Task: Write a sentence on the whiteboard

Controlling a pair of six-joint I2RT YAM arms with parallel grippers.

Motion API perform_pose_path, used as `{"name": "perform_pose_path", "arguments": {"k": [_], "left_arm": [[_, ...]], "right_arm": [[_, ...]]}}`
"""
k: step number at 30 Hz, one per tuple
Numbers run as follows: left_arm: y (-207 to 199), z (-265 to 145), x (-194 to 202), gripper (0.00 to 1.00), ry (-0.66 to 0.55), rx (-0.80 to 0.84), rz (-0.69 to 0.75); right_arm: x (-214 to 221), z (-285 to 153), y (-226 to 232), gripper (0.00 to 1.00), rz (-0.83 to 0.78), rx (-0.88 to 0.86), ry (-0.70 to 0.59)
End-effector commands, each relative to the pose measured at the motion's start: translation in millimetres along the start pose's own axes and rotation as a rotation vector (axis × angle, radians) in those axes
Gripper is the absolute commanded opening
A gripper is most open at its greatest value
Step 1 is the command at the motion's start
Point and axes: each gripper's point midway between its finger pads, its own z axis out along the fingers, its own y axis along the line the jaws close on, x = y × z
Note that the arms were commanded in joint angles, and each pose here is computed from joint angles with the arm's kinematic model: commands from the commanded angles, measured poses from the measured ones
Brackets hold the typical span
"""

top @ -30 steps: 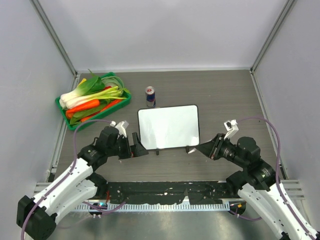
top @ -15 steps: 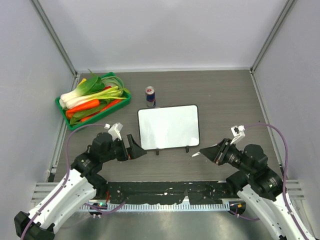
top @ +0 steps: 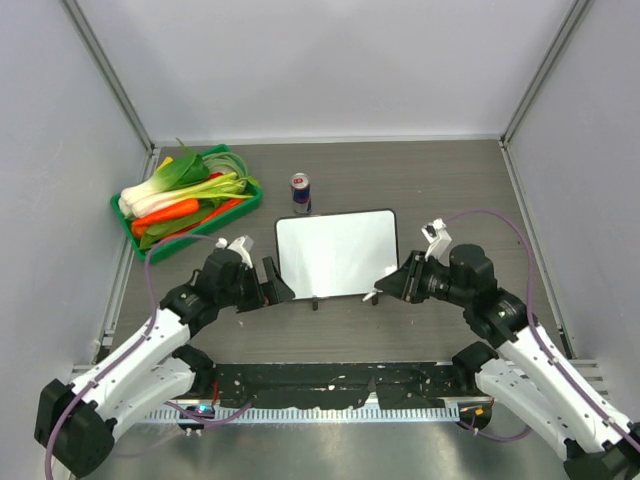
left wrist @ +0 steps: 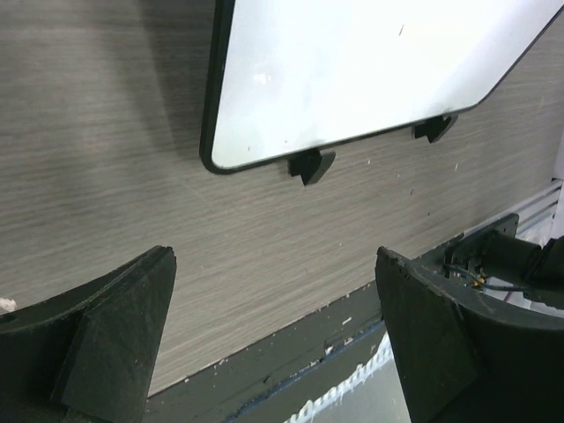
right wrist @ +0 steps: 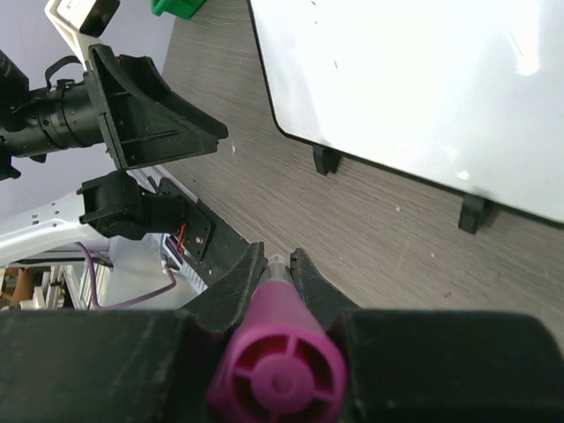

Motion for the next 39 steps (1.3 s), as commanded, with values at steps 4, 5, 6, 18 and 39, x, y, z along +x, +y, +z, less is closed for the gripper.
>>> {"name": "perform_pose_path", "arguments": {"k": [4,5,6,18,39], "left_arm": [[-23,10,-57,0.99,-0.109,0.049,0.066],[-23,12,-59,0.99,-0.103,0.062,0.071],[-20,14,-66,1.00,-0.109,0.057,0.060],[-25,32,-119,0.98,-0.180,0.270,0.017],[-32,76,-106,0.75,-0.130,0.539,0.178]], "right_arm": [[-50,32,52,0.01,-0.127,-0.219,-0.058],[-55,35,55,0.01,-0.131,-0.226,-0.062],[-57,43,54,0.01,-0.132,-0.229,-0.056],[-84,79,64,0.01,-0.181,-0.291,-0.073],[-88,88,58,0.01,-0.168,-0.311,-0.055]]}}
